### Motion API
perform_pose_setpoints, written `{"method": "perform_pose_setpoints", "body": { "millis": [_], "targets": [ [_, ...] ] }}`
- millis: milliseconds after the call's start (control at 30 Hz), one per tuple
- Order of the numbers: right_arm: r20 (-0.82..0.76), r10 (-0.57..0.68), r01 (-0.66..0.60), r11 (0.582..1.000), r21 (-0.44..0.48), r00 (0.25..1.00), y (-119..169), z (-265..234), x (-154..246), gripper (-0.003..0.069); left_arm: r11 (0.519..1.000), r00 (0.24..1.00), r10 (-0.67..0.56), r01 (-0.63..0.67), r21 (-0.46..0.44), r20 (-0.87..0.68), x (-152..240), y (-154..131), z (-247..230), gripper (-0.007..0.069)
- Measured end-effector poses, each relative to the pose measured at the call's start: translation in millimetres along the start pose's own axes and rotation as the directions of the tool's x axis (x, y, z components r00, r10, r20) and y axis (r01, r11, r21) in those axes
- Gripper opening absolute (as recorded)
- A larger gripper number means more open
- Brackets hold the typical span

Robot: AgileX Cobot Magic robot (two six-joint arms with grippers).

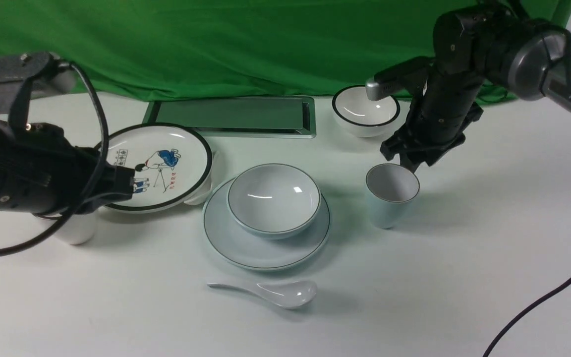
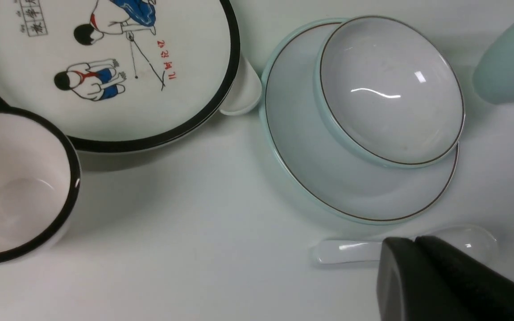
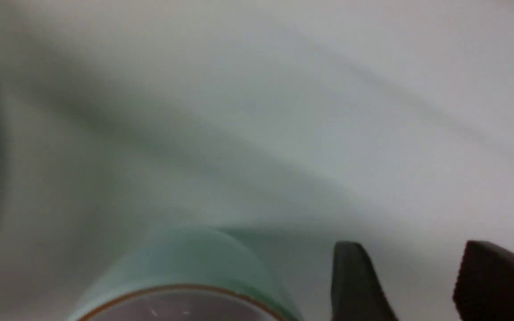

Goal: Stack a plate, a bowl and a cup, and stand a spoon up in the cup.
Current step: Use the right arm to grab a blue teacup

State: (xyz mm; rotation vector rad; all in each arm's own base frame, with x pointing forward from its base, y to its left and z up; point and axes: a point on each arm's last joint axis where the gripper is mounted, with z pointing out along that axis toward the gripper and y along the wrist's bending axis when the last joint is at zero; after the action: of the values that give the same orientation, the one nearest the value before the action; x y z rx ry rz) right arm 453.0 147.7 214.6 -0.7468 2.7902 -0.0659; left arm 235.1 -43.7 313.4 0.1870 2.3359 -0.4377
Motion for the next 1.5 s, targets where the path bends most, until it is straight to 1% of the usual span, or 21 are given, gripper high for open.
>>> {"method": "perform_pose_setpoints", "body": {
  "millis": [133, 167, 233, 300, 367, 400, 433, 467, 500, 567, 600, 633, 700, 733, 900, 967, 1100, 1200, 1300, 1400, 1500],
  "targets": [
    [-0.014, 0.001, -0.001, 1.0, -0.008, 1.0, 1.6, 8.3, 0.5, 0.019, 1.0, 1.0, 0.007, -0.007, 0.0, 0.0, 0.0, 0.0, 0.0, -0.0029],
    [-0.009, 0.002, -0.002, 1.0, -0.007, 1.0, 1.5, 6.3, 0.3, 0.0162, 1.0, 1.0, 0.008, -0.008, 0.0, 0.0, 0.0, 0.0, 0.0, -0.0029],
    [0.001, 0.006, -0.006, 1.0, -0.005, 1.0, 1.1, -1.5, 0.4, 0.0142, 1.0, 1.0, 0.011, -0.011, 0.0, 0.0, 0.0, 0.0, 0.0, -0.0029],
    [0.004, 0.009, -0.009, 1.0, -0.005, 1.0, 0.8, -8.6, 1.2, 0.0149, 1.0, 1.0, 0.012, -0.012, 0.0, 0.0, 0.0, 0.0, 0.0, -0.0029],
    [0.014, 0.007, -0.007, 1.0, -0.003, 1.0, 2.9, -37.2, 4.9, 0.0224, 1.0, 1.0, 0.014, -0.014, 0.0, 0.0, 0.0, 0.0, 0.0, -0.0029],
    [0.017, 0.005, -0.005, 1.0, -0.003, 1.0, 3.4, -39.5, 5.1, 0.024, 1.0, 1.0, 0.015, -0.015, 0.0, 0.0, 0.0, 0.0, 0.0, -0.0029],
    [0.026, -0.011, 0.011, 1.0, -0.001, 1.0, 7.9, -53.5, 6.5, 0.03, 1.0, 1.0, 0.014, -0.014, 0.0, 0.001, -0.1, 0.0, 0.0, -0.0029],
    [0.031, -0.016, 0.016, 1.0, -0.001, 0.999, 9.6, -56.7, 6.6, 0.0316, 1.0, 1.0, 0.014, -0.014, 0.0, 0.001, -0.1, 0.0, 0.0, -0.0029],
    [0.04, -0.034, 0.035, 0.999, -0.004, 0.999, 17.7, -64.4, 6.3, 0.0363, 1.0, 1.0, 0.014, -0.014, -0.001, 0.003, -0.3, 0.1, 0.0, -0.0029],
    [0.039, -0.067, 0.068, 0.998, -0.013, 0.997, 33.2, -66.3, 4.9, 0.0396, 1.0, 1.0, 0.014, -0.014, -0.001, 0.003, -0.3, 0.1, 0.0, -0.0029],
    [0.036, -0.074, 0.075, 0.997, -0.015, 0.997, 36.0, -65.2, 4.6, 0.0398, 1.0, 1.0, 0.014, -0.014, -0.001, 0.003, -0.3, 0.1, 0.0, -0.0029],
    [0.025, -0.098, 0.098, 0.995, -0.024, 0.995, 46.5, -58.6, 3.6, 0.0399, 1.0, 1.0, 0.014, -0.014, -0.001, 0.003, -0.3, 0.1, 0.0, -0.0029],
    [0.015, -0.11, 0.11, 0.994, -0.029, 0.994, 51.8, -52.7, 3.1, 0.0396, 1.0, 1.0, 0.014, -0.014, -0.001, 0.003, -0.3, 0.1, 0.0, -0.0029],
    [-0.006, -0.12, 0.12, 0.992, -0.034, 0.993, 54.7, -41.1, 2.9, 0.0379, 1.0, 1.0, 0.014, -0.014, -0.001, 0.003, -0.3, 0.1, 0.0, -0.0029],
    [-0.044, -0.136, 0.135, 0.99, -0.033, 0.99, 52.5, -20.5, 2.6, 0.0313, 1.0, 1.0, 0.014, -0.014, 0.0, 0.001, -0.1, 0.0, 0.0, -0.0029],
    [-0.05, -0.138, 0.136, 0.99, -0.035, 0.989, 52.3, -16.9, 2.5, 0.0281, 1.0, 1.0, 0.014, -0.014, 0.001, 0.0, 0.0, -0.1, 0.0, -0.0029],
    [-0.048, -0.137, 0.136, 0.99, -0.034, 0.989, 51.9, -16.4, 2.3, 0.0246, 1.0, 1.0, 0.014, -0.014, 0.001, 0.0, 0.0, -0.1, 0.0, -0.0029],
    [-0.074, -0.138, 0.135, 0.99, -0.039, 0.988, 51.9, -17.3, 4.5, 0.0259, 1.0, 1.0, 0.014, -0.014, 0.001, 0.0, 0.0, -0.1, 0.0, -0.0029],
    [-0.084, -0.138, 0.135, 0.99, -0.041, 0.987, 51.4, -24.7, 5.9, 0.0321, 1.0, 1.0, 0.017, -0.017, 0.0, 0.001, 0.0, 0.0, 0.0, -0.0029],
    [-0.027, -0.139, 0.139, 0.99, -0.014, 0.99, 47.9, -42.5, 4.0, 0.0363, 1.0, 1.0, 0.017, -0.017, 0.0, 0.001, 0.0, 0.0, 0.0, -0.0029],
    [0.017, -0.131, 0.131, 0.991, 0.005, 0.991, 42.4, -48.4, 1.3, 0.0372, 1.0, 1.0, 0.017, -0.017, 0.0, 0.002, -0.2, 0.0, 0.0, -0.0029]
  ]
}}
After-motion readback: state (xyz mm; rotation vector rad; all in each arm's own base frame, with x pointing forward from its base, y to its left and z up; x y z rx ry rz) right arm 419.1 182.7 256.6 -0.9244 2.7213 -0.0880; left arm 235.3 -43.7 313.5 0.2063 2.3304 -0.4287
